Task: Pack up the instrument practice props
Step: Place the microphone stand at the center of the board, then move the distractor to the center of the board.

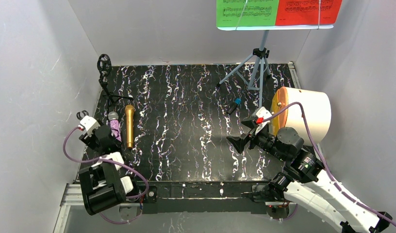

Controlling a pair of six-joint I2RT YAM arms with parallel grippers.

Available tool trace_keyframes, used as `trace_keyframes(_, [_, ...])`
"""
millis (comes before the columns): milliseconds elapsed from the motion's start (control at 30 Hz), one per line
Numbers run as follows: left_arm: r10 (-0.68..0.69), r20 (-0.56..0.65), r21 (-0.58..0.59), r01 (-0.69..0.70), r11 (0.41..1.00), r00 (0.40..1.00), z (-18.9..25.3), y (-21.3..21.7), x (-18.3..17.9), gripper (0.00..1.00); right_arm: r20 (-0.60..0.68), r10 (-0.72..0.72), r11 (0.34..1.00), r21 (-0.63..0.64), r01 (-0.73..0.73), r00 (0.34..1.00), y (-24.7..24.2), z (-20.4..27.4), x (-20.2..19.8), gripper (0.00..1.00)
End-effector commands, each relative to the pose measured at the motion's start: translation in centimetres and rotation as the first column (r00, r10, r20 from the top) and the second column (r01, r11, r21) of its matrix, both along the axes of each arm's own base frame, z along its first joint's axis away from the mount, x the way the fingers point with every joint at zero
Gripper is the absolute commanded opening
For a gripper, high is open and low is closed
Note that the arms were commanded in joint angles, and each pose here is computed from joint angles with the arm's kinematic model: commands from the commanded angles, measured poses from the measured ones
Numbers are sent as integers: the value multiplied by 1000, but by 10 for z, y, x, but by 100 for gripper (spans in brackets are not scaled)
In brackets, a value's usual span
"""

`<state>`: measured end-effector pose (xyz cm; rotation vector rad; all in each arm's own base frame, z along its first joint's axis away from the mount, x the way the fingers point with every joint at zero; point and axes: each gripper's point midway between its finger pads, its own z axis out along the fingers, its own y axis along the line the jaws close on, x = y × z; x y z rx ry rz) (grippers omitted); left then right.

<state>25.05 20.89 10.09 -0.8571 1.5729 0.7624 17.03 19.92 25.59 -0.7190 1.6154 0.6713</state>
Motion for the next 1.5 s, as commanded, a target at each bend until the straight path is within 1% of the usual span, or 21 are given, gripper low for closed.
trace_keyframes(0, [74,191,28,-81,996,979,40,7,-7,70,18,6,999,43,-6,1000,5,11,1,99])
trace_keyframes(33, [85,198,20,-91,996,977,43,6,-9,75,15,5,999,45,-6,1000,6,10,3,99])
trace_keyframes(67, [93,203,18,-98,995,975,47,6,-10,78,10,5,999,44,-5,1000,7,10,4,99])
trace_keyframes(200, [96,191,16,-101,995,977,62,-3,-11,81,-22,-3,999,32,4,1000,13,7,10,99])
trace_keyframes(300, [111,142,-2,-111,994,984,74,-10,-14,83,-73,-47,999,12,48,996,16,1,20,99])
trace_keyframes(433, [167,95,-55,-163,985,981,83,-18,-25,88,-157,-116,993,-27,113,981,23,-11,36,99])
trace_keyframes(567, [174,81,-98,-166,981,981,86,-29,-32,91,-212,-188,981,-85,173,959,31,-22,55,99])
trace_keyframes(633, [145,84,-97,-137,986,986,95,-36,-30,92,-224,-246,967,-130,221,943,34,-34,70,99])
trace_keyframes(700, [84,86,-89,-76,993,993,108,-47,-25,93,-228,-290,953,-158,258,929,36,-42,86,99])
trace_keyframes(767, [-14,84,-84,21,996,996,124,-62,-18,94,-255,-328,942,-162,295,910,39,-51,105,99])
trace_keyframes(833, [-130,87,-63,135,989,988,138,-80,-12,95,-306,-379,925,-149,349,873,35,-60,131,99])
trace_keyframes(900, [-254,106,-44,259,965,962,148,-101,-5,96,-353,-427,904,-137,405,833,33,-70,158,99])
trace_keyframes(933, [-309,119,-33,315,948,944,153,-111,-2,98,-363,-448,893,-134,430,817,32,-75,171,99])
trace_keyframes(1033, [-436,193,11,442,897,879,166,-135,-2,98,-392,-497,859,-95,504,774,32,-84,214,99])
trace_keyframes(1100, [-565,203,57,567,822,800,170,-159,-1,98,-416,-527,833,-79,548,741,31,-93,241,99])
trace_keyframes(1167, [-649,223,83,649,756,728,174,-178,-4,98,-444,-551,808,-69,586,707,31,-105,267,99])
trace_keyframes(1200, [-679,245,106,677,728,692,179,-186,-3,98,-455,-563,795,-72,602,690,31,-112,278,99])
trace_keyframes(1233, [-699,240,111,696,709,674,176,-191,-3,98,-460,-575,784,-72,617,676,32,-118,290,99])
trace_keyframes(1333, [-738,236,133,731,669,633,175,-202,-3,98,-469,-623,739,-87,669,627,30,-136,319,99])
trace_keyframes(1367, [-745,245,135,739,660,621,176,-205,-4,98,-466,-650,715,-108,691,600,26,-148,327,99])
trace_keyframes(1467, [-766,250,150,758,635,592,179,-212,-6,98,-448,-705,664,-143,734,549,16,-168,342,99])
